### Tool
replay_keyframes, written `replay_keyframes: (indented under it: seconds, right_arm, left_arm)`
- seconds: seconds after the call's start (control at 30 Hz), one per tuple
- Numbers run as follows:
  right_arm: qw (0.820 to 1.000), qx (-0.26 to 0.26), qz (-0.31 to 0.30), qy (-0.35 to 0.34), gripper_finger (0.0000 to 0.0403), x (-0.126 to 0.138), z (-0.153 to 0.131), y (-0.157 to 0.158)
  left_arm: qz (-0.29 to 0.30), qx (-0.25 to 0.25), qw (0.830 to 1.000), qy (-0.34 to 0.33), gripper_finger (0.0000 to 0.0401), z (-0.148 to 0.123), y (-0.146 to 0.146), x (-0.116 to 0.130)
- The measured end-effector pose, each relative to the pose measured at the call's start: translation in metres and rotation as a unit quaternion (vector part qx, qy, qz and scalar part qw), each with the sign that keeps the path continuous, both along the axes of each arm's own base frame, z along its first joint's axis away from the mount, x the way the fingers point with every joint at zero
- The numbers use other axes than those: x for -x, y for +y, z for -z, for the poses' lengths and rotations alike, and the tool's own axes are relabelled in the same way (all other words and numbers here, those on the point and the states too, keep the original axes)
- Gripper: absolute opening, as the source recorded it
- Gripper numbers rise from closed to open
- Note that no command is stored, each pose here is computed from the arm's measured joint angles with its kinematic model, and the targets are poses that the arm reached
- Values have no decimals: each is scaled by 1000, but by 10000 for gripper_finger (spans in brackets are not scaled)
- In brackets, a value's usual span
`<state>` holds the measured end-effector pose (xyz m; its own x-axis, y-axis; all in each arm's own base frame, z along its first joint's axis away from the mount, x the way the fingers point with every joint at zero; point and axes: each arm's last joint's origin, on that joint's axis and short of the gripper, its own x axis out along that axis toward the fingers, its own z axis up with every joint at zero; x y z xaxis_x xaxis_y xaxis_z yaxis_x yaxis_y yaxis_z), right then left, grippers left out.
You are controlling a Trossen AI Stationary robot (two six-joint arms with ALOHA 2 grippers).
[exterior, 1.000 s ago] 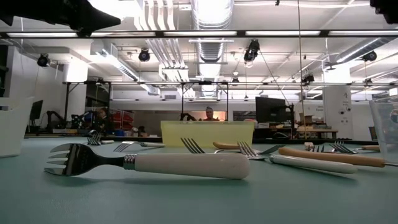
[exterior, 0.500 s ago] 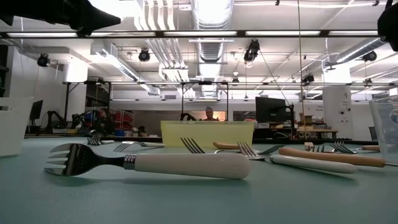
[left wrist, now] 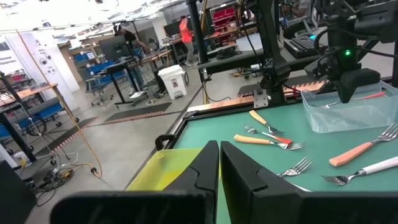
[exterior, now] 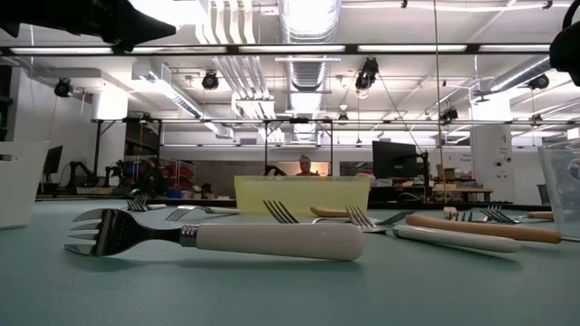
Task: Sort silverware by color (type)
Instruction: Put the orange fork into the transparent bin
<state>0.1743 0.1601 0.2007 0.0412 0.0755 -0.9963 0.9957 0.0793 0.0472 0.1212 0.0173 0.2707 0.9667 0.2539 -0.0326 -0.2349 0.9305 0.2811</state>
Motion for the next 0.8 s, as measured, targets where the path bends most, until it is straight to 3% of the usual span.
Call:
replay_keyframes:
  seconds: [0.8]
  right_arm:
    - [1000, -2, 4, 7, 9, -5, 6, 2]
  left_arm:
    - [0, 0, 1000, 0, 0, 0, 0, 0]
